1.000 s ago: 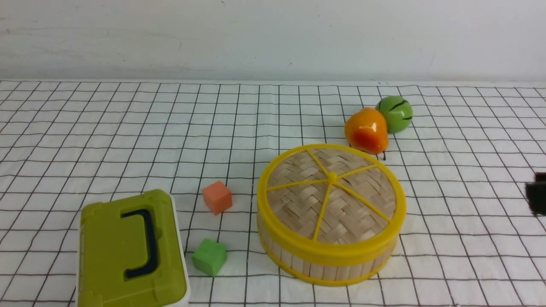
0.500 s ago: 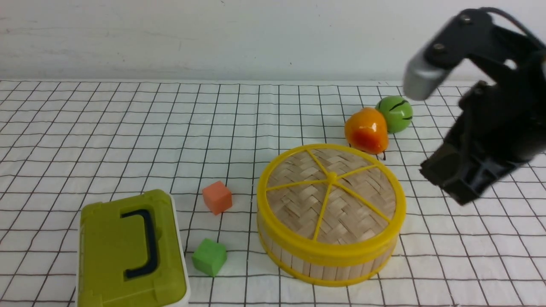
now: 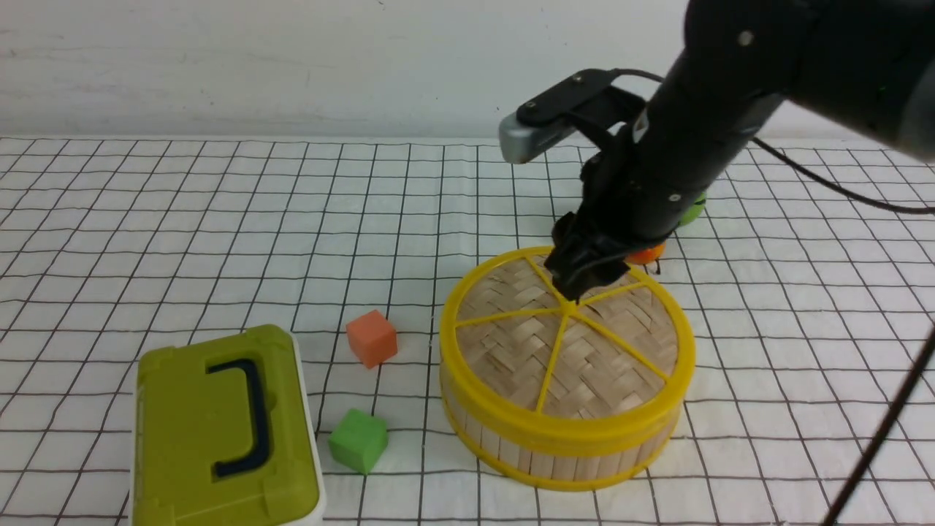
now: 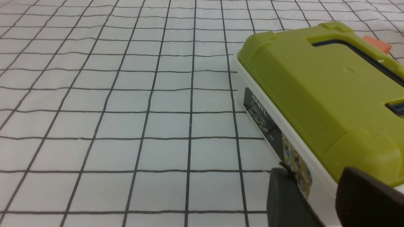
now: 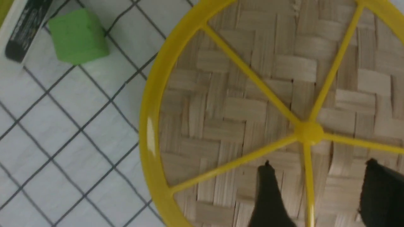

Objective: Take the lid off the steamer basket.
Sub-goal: Use the right arm to lift the lid of the steamer, then use the right arm to place the steamer lid on the table

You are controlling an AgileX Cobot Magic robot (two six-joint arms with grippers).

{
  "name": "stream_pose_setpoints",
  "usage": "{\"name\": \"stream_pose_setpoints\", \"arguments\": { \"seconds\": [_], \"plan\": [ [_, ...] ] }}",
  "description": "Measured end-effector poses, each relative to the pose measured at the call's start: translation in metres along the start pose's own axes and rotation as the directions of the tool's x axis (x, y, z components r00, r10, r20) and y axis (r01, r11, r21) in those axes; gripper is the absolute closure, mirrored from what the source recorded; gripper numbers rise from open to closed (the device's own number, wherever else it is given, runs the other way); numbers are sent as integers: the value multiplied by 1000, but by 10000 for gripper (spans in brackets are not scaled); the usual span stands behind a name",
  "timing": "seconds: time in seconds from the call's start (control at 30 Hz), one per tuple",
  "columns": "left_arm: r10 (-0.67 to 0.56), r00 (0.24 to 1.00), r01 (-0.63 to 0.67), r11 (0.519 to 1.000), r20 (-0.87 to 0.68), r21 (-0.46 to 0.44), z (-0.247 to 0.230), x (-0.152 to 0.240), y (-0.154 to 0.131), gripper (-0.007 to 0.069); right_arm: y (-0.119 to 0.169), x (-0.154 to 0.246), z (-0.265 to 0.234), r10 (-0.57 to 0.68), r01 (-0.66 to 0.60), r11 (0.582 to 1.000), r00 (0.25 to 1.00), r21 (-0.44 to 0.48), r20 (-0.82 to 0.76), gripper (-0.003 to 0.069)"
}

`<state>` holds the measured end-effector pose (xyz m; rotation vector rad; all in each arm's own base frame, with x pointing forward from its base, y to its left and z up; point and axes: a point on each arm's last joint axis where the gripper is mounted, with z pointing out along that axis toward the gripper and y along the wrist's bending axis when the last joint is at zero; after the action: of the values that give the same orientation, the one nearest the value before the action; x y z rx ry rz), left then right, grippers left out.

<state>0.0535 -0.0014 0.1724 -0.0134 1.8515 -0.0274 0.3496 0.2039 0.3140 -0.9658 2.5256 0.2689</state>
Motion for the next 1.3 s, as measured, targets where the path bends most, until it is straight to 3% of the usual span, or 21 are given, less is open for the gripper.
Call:
{"name": "stream_pose_setpoints", "arguments": {
  "seconds": [0.17, 0.3, 0.5, 0.53, 0.57, 0.73, 0.93, 1.07, 1.3],
  "plan": [
    [0, 1000, 0, 1000, 0, 0, 0, 0, 0, 386, -8, -3, 43, 57, -57, 998, 998, 13, -36, 238],
    [0, 1000, 0, 1000, 0, 0, 0, 0, 0, 386, -16, 0, 62, 95, -89, 994, 992, 68, -78, 274],
    [0, 1000, 0, 1000, 0, 0, 0, 0, 0, 386, -17, -1, 61, 129, -124, 989, 989, 86, -65, 425],
    [0, 1000, 0, 1000, 0, 0, 0, 0, 0, 386, -16, -2, 61, 130, -125, 989, 989, 85, -63, 510],
    [0, 1000, 0, 1000, 0, 0, 0, 0, 0, 386, -16, -2, 60, 130, -124, 989, 990, 85, -62, 550],
    [0, 1000, 0, 1000, 0, 0, 0, 0, 0, 386, -15, -2, 53, 128, -122, 989, 990, 90, -66, 552],
    [0, 1000, 0, 1000, 0, 0, 0, 0, 0, 386, -10, 0, -9, 114, -112, 987, 994, 113, -5, 552],
    [0, 1000, 0, 1000, 0, 0, 0, 0, 0, 386, -18, 14, -85, 140, -153, 978, 986, 145, 95, 552],
    [0, 1000, 0, 1000, 0, 0, 0, 0, 0, 386, -70, 73, -121, 308, -341, 908, 937, 244, 163, 552]
  ]
}}
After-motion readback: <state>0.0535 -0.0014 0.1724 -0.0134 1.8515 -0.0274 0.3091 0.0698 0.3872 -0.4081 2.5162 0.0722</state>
